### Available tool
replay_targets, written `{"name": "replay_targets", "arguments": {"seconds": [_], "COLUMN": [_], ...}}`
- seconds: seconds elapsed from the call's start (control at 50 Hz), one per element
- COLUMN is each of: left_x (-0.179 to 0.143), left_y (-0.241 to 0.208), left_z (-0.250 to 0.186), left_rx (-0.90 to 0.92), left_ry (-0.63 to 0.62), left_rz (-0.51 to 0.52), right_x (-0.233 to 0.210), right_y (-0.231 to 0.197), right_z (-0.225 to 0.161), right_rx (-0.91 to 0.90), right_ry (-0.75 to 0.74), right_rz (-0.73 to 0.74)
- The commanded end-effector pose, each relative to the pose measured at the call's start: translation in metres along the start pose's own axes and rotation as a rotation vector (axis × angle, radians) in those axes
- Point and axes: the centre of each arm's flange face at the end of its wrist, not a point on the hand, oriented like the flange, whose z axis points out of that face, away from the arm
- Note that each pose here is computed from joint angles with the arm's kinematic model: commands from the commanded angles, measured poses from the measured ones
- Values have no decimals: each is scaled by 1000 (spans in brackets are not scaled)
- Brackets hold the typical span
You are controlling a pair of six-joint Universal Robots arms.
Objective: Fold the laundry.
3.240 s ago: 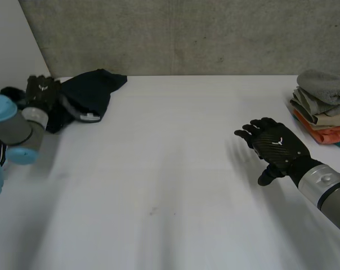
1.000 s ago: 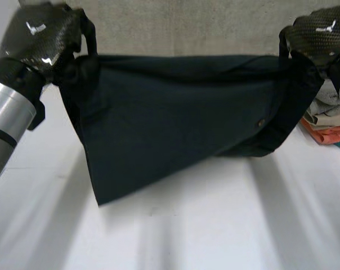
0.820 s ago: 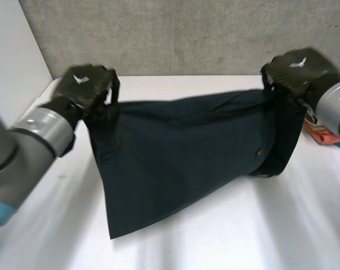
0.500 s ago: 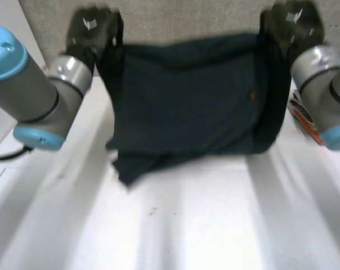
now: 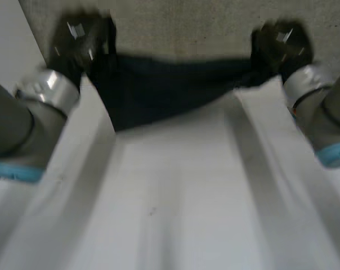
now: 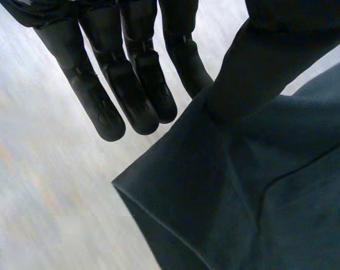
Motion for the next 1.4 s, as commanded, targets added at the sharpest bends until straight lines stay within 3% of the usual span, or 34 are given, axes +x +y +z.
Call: {"name": "replay_targets", "arguments": {"seconds": [0.02,0.1,0.16,0.28,0.36,0.48,0.54,0.66,0.84,0.94,1.02,1.1,1.2,1.3,1.4], "left_x": [25,36,41,54,65,93,94,97,73,61,56,65,78,105,108], "left_y": [92,96,72,36,22,-3,-6,7,56,92,111,126,130,134,100], "left_z": [-49,-73,-95,-145,-183,-237,-227,-167,-40,22,53,63,63,39,10], "left_rx": [-360,-480,-567,-789,-964,-1051,-983,-768,-465,-301,-182,-105,-57,-86,-98], "left_ry": [71,86,105,226,340,636,627,461,178,50,-34,-6,22,101,125], "left_rz": [2,32,40,45,67,256,287,304,488,580,590,580,559,490,378], "right_x": [-46,-50,-53,-40,-37,-21,-21,-21,-15,-16,-18,-22,-45,-46,-25], "right_y": [90,108,111,67,49,46,53,49,66,78,97,118,135,133,114], "right_z": [-17,-32,-52,-114,-157,-190,-197,-182,-84,-42,-7,19,28,10,-15], "right_rx": [-268,-355,-439,-618,-695,-729,-762,-687,-471,-331,-235,-168,-100,-171,-298], "right_ry": [-164,-205,-255,-413,-526,-578,-594,-565,-305,-220,-113,-27,-68,-116,-154], "right_rz": [-171,-215,-236,-346,-435,-603,-595,-563,-272,-272,-307,-319,-291,-224,-123]}}
